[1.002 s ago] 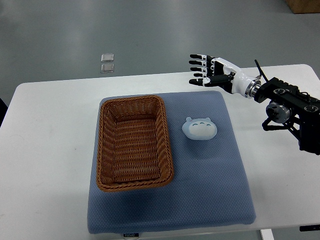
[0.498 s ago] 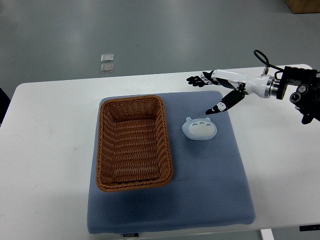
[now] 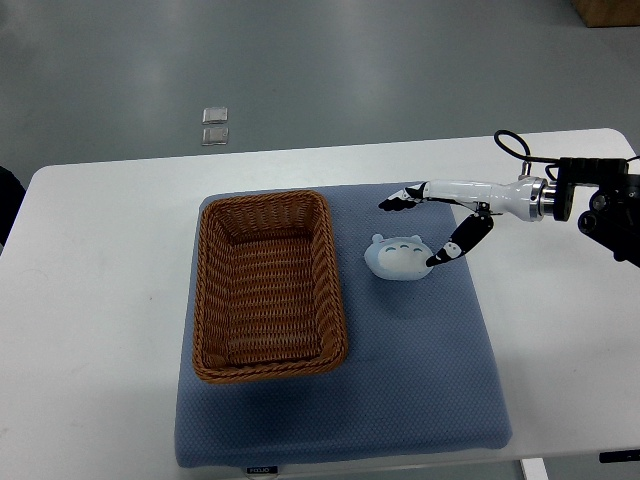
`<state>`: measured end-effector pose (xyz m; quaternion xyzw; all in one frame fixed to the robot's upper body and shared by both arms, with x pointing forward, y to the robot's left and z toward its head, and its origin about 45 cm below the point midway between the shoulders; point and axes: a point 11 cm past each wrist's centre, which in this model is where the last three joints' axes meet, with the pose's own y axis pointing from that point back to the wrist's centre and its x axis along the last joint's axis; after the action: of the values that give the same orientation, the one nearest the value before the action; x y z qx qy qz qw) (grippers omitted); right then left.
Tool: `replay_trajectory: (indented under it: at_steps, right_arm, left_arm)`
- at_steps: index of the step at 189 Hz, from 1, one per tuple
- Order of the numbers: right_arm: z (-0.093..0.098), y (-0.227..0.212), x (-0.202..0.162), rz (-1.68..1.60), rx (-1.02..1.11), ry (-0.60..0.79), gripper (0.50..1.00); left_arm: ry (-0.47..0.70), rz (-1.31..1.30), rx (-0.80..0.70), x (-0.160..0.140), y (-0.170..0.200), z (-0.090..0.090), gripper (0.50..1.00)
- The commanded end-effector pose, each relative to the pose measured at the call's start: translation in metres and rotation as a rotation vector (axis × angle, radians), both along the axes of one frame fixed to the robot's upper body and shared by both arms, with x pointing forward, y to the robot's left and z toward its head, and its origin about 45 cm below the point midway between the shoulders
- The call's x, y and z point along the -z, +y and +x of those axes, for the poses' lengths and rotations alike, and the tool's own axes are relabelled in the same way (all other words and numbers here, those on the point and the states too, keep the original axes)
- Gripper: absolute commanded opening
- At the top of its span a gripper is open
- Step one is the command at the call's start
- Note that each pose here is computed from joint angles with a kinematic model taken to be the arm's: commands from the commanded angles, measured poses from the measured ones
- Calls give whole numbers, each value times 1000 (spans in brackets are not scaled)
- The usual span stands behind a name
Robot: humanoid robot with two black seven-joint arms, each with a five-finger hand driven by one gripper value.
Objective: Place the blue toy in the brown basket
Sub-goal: 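Move the right hand down toward the pale blue plush toy, then close the right hand's fingers around the plush toy, then lift the plush toy and carry it over the wicker basket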
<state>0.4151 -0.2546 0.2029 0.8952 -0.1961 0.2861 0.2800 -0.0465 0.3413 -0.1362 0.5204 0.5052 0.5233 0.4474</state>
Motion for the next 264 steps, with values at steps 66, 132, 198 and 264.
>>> replay_trajectory:
  at_steps: [66,132,198,264]
  right_arm:
    - [-11,15,32,25,36,3,889]
    - [-13,18,42,26,47,6,778]
    - [-10,17,46,19,59,9,500]
    - [5,14,20,45,69,-46,500]
  left_arm:
    - [1,0,2,0,0,0,1000]
    - [0,0,1,0,0,0,1000]
    - [0,0,-1,0,0,0,1000]
    - [0,0,-1,0,0,0,1000]
